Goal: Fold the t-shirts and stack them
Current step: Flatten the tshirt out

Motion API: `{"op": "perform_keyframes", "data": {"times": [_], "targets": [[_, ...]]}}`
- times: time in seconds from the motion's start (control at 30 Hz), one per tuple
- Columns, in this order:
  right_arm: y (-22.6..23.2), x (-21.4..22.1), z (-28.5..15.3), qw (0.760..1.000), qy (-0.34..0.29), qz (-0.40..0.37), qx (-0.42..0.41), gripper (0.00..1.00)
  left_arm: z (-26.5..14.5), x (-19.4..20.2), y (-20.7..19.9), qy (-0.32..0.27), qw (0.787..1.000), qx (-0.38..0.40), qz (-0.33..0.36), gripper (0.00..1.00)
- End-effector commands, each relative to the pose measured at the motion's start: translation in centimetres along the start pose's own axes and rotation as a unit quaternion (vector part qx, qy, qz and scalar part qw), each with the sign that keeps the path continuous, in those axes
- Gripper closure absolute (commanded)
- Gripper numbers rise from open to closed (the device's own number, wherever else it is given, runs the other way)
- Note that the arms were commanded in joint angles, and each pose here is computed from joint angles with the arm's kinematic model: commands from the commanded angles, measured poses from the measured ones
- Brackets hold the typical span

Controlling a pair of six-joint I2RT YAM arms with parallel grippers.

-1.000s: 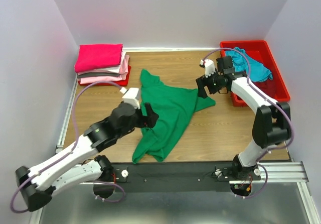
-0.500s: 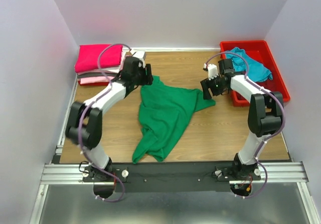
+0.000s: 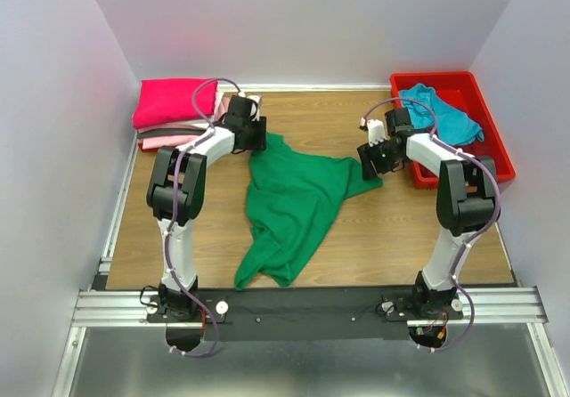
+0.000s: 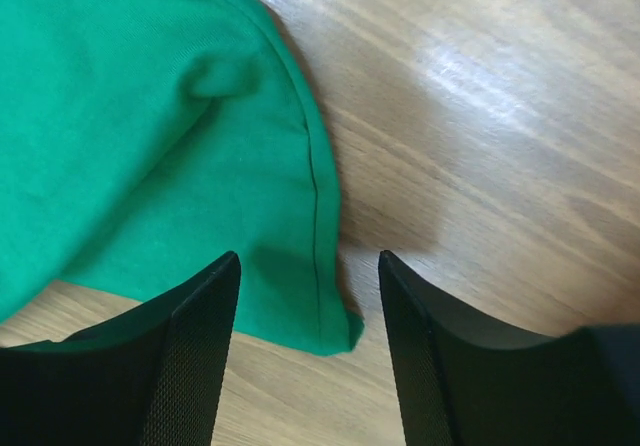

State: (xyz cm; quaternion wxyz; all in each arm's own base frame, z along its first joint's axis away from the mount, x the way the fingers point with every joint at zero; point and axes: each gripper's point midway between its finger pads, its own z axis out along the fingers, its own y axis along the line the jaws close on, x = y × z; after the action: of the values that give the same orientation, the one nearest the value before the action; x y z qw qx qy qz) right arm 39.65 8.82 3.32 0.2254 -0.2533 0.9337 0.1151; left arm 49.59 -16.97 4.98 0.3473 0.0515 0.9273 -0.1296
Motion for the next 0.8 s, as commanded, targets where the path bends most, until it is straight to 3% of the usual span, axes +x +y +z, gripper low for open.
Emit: {"op": "perform_keyframes", "data": {"times": [0.0,0.1,0.23,0.33,0.37,0.4,0.53,0.7,0.77], "targets": [[0.2,-0.1,0.6,1.0,0.003,0.01,-0.016,0.38,0.8,0.4,0.5,0.021,1.0,-0.012,0.013,0.39],[0.3,0.2,0.7,1.0,0.006,0.012,-0.019,0.47,1.4,0.8,1.5,0.031,0.999,-0.041,0.014,0.39],[0.4,0.3,0.7,1.0,0.005,0.012,-0.023,0.71,1.1,0.5,2.5,0.027,0.997,-0.07,0.014,0.39],[0.4,0.3,0.5,1.0,0.005,0.01,-0.02,0.84,0.9,0.2,3.1,0.022,0.996,-0.085,0.017,0.4],[0.4,0.1,0.3,1.0,0.002,0.008,-0.02,0.87,1.2,0.5,3.1,0.026,0.996,-0.087,0.02,0.43],[0.5,-0.2,0.1,1.0,-0.001,0.005,-0.022,0.93,1.3,0.5,3.0,0.028,0.996,-0.082,0.022,0.53],[0.2,-2.0,-2.2,0.999,-0.032,-0.019,-0.001,1.0,0.9,-0.1,1.8,0.016,0.998,-0.049,0.026,1.0],[-0.5,-7.0,-9.0,0.989,-0.114,-0.076,0.053,1.0,-4.9,-5.9,-0.3,-0.083,0.996,-0.02,0.03,1.0],[-0.3,-9.5,-13.6,0.978,-0.16,-0.104,0.081,1.0,-10.3,-9.8,-1.4,-0.153,0.988,-0.012,0.033,1.0]]}}
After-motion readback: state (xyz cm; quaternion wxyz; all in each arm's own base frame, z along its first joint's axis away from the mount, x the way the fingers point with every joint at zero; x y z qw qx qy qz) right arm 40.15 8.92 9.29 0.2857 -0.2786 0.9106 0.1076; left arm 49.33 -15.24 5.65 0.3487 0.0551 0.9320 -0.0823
